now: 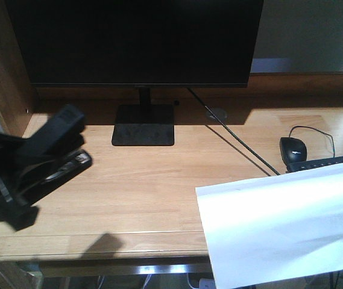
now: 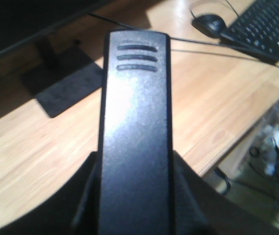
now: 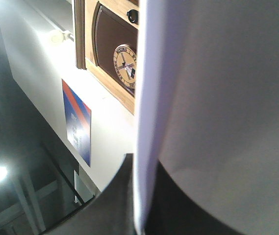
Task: Grab stapler and paper to desk for stapling
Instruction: 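Lower the stapler with the left gripper onto the desk top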
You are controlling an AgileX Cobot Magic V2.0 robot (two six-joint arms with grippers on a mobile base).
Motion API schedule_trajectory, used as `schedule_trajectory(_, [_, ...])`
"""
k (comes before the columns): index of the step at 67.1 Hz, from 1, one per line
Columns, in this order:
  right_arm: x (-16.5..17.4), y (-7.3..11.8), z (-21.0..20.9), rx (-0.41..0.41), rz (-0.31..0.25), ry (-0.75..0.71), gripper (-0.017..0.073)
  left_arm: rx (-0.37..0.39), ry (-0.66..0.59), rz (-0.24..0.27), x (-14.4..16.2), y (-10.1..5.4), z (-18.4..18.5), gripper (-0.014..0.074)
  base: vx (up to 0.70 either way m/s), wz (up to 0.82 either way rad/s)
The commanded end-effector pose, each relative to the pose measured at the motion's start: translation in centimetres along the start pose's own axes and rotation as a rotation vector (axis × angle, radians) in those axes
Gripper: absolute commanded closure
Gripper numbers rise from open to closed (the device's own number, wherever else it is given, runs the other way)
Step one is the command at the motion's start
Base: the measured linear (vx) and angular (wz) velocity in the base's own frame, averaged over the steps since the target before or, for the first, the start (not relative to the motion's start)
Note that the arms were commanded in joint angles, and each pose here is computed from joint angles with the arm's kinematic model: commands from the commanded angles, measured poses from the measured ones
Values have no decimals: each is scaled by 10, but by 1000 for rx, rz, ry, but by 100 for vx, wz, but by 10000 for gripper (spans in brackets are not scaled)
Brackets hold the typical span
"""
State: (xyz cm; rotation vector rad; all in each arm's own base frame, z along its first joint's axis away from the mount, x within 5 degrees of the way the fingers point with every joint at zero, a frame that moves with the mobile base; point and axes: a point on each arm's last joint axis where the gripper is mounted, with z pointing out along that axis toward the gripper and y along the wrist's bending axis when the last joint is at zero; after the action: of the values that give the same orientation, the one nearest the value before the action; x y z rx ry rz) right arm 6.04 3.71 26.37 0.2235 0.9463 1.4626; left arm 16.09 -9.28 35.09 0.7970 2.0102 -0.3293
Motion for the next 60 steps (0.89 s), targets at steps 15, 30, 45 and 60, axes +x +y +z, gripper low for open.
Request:
schedule_trajectory(15, [-1, 3, 0, -39, 3, -14, 561, 128, -69, 136, -46, 10, 62, 600, 0, 0])
schedule_trajectory(30, [-1, 3, 0, -39, 3, -14, 561, 172, -20, 199, -42, 29, 109, 600, 0, 0])
schedule_trajectory(45, [-1, 3, 0, -39, 3, -14, 561, 241, -49, 169, -19, 73, 141, 600, 0, 0])
schedule_trajectory(60, [-1, 3, 0, -39, 3, -14, 561, 386, -77, 158, 2, 101, 166, 600, 0, 0])
